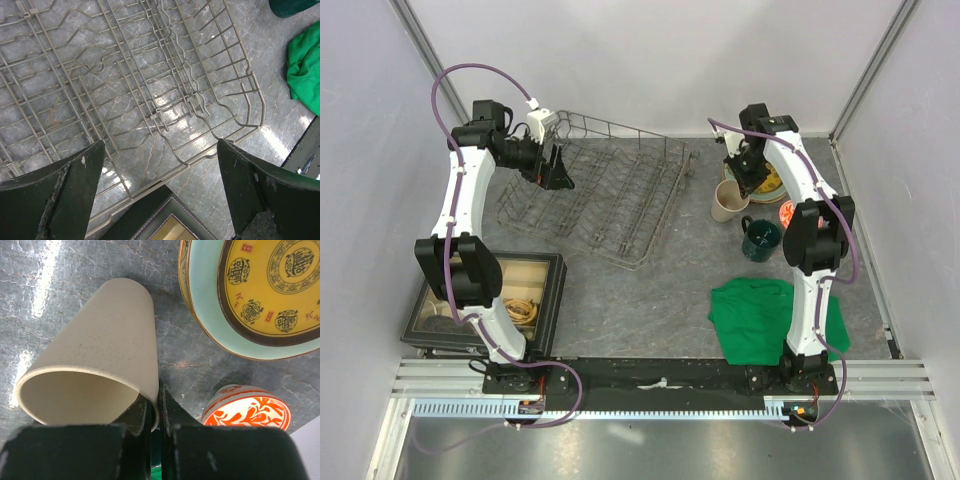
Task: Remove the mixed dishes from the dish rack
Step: Place the cup at the center of the board.
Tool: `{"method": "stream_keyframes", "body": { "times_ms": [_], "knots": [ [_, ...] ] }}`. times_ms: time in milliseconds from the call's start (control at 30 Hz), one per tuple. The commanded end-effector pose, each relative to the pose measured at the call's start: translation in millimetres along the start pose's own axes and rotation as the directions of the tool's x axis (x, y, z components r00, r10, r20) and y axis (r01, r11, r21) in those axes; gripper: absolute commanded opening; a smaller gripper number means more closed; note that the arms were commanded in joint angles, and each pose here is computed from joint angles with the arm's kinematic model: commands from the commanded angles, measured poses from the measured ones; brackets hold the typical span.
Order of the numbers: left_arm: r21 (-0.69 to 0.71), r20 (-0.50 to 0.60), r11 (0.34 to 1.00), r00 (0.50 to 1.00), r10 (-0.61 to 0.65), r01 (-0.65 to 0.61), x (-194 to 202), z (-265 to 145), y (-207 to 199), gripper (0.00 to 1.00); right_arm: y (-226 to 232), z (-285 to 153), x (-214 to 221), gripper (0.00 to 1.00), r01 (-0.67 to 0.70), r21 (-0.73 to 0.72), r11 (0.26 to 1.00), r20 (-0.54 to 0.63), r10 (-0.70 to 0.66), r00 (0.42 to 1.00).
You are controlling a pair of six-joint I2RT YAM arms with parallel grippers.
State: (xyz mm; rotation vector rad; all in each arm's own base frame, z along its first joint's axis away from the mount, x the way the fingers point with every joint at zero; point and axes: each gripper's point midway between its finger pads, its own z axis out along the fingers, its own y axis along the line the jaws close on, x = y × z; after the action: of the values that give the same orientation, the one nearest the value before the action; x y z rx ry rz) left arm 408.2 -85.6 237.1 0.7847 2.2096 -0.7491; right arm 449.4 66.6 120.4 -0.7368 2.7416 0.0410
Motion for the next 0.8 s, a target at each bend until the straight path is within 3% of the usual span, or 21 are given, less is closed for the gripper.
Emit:
{"method": "stream_keyframes", "body": {
  "times_ms": [0,433,767],
  "knots": [
    [0.007,0.006,0.998,0.998,0.057,-0.057,-5.5,-2.0,-0.5,0.99,-3.8,-10.5,-8.4,0.0,0.018,-0.011,1.0,0.023,-0.018,1.0],
    [0.023,0.002,0.998,0.999,0.053,-0.053,-2.4,0.1,-2.0,0.99,-1.3,-3.2,-5.6,0.06,0.037,-0.045,0.998,-0.007,-0.038,0.999],
    [0.024,-0.003,0.998,0.999,0.055,-0.055,-1.6,-0.2,-2.1,0.99,-2.0,-4.6,-14.5,0.23,0.032,-0.047,0.998,0.019,-0.031,0.999]
  ]
}}
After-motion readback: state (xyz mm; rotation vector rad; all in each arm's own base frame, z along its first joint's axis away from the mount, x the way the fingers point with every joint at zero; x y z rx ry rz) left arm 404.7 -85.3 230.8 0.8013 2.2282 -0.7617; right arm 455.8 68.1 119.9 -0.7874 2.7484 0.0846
